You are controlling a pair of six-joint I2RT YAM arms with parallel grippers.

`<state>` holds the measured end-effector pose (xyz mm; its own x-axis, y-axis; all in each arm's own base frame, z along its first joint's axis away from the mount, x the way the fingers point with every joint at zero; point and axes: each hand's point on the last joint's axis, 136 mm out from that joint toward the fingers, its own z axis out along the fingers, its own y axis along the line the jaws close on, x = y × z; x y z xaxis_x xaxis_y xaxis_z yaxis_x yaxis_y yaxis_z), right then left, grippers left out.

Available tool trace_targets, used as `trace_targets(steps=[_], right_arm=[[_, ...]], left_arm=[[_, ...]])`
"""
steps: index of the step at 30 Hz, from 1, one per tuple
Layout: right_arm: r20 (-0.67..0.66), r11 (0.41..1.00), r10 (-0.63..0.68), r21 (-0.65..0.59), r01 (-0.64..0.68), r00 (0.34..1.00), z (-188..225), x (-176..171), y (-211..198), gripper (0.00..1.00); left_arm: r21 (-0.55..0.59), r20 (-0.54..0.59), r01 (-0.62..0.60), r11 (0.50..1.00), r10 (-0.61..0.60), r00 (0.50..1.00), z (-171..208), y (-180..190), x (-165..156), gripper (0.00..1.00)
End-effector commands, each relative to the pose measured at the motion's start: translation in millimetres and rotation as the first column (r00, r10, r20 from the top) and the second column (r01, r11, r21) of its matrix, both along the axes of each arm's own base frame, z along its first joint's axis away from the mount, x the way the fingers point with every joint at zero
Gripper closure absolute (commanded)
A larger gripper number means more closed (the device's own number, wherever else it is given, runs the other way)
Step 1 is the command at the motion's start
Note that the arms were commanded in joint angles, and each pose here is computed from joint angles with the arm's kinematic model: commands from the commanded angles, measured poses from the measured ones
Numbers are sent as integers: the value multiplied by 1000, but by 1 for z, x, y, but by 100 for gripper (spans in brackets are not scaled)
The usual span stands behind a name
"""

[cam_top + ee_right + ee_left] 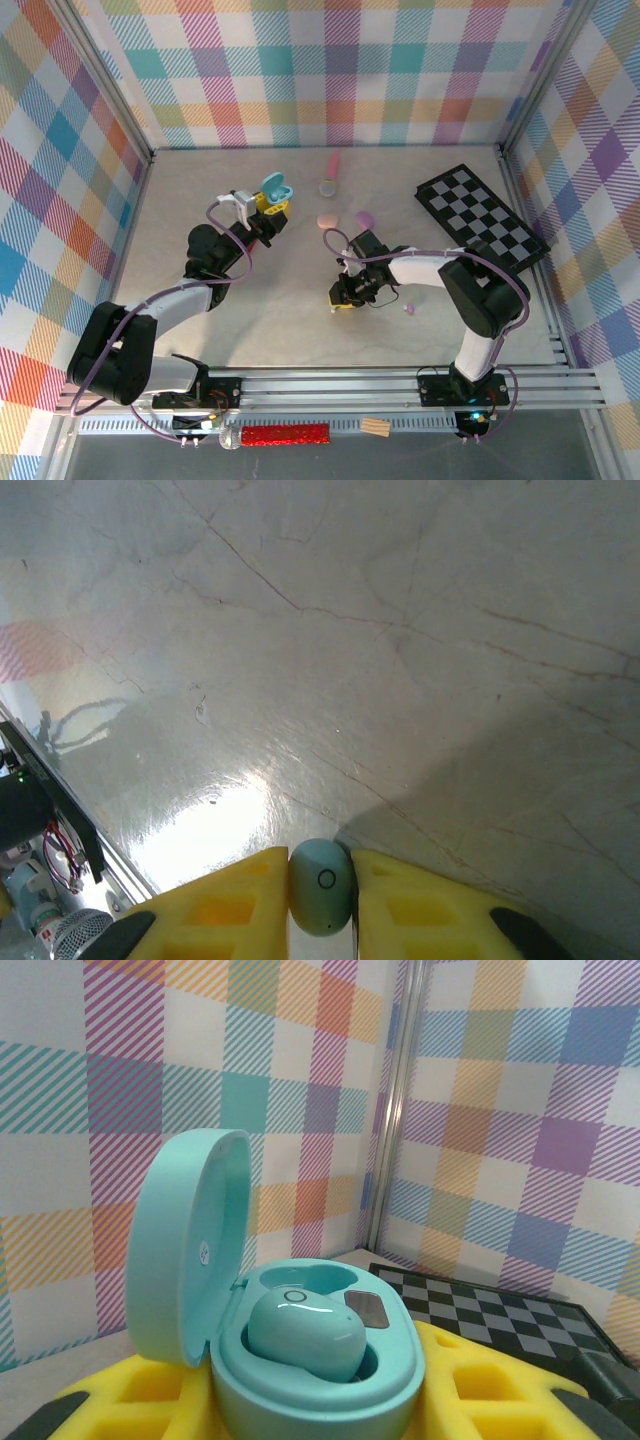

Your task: Insert the wireless bluetooth earbuds into the charging case

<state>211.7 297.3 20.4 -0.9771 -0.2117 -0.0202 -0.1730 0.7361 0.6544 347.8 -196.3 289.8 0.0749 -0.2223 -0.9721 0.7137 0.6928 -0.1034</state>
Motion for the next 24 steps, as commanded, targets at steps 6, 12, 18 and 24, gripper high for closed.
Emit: trace_targets(steps=[6,12,18,24], right_arm=[[212,967,-81,-218,128,974,26,28,-39,79],[460,963,-32,-224,151,887,86,55,-53,80],[709,994,45,-105,42,704,176,60,-48,81],[836,993,28,42,-114,548,258,43,-36,81]], left_arm=[[22,52,31,999,-32,998,7,-5,0,63],[67,48,143,988,-146,988,-1,-27,-9,64],[166,19,274,947,-281,960,-12,-56,-29,64],[284,-30,376,882,-384,923,-30,-81,-49,64]])
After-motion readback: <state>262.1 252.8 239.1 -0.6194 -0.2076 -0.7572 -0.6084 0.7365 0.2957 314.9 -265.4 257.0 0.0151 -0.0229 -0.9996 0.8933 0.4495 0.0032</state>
